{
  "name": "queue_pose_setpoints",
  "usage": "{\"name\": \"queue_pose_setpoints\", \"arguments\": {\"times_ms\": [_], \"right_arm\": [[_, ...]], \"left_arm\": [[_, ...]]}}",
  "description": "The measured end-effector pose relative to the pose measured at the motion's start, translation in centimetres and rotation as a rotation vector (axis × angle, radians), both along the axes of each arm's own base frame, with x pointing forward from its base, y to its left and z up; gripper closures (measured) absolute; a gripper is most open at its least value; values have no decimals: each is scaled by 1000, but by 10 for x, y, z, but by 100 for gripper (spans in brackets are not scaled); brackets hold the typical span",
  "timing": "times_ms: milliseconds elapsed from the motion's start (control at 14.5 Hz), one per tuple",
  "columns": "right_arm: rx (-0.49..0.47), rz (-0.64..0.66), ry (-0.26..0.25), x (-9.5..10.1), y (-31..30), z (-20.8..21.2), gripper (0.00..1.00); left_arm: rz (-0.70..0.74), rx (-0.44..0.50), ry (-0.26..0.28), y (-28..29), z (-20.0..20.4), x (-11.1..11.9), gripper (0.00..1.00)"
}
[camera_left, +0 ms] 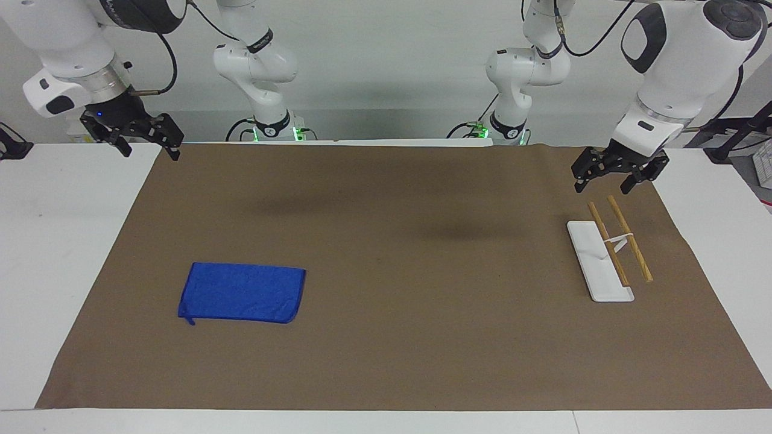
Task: Right arm passes towel to left arm to hang
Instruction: 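Move the right gripper toward the blue towel's far edge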
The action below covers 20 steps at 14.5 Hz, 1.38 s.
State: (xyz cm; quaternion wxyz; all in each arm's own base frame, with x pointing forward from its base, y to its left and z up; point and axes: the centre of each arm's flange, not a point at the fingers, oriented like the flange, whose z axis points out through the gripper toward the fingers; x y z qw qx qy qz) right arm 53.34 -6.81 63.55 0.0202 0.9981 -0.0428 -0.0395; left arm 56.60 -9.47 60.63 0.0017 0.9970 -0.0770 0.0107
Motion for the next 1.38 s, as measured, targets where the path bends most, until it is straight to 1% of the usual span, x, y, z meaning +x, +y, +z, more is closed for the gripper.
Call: {"name": "queue_pose_setpoints", "arguments": {"times_ms": [483,621,690,759,897,1034,1241,1379], "right_arm": [[0,0,3,0,0,0,0],[3,4,14,-1,0,-1,0],[6,11,13,-1,1,-2,0],[13,18,-6,2,3,-2,0],[23,42,-47,15,15,-13,0],[25,53,-64,39,28,-42,0],[28,69,-67,80,47,-105,0],[29,65,-64,102,47,-150,0]], "left_arm": [[0,0,0,0,0,0,0],[0,0,0,0,0,0,0],[0,0,0,0,0,0,0],[0,0,0,0,0,0,0],[0,0,0,0,0,0,0],[0,0,0,0,0,0,0],[0,0,0,0,0,0,0],[0,0,0,0,0,0,0]]}}
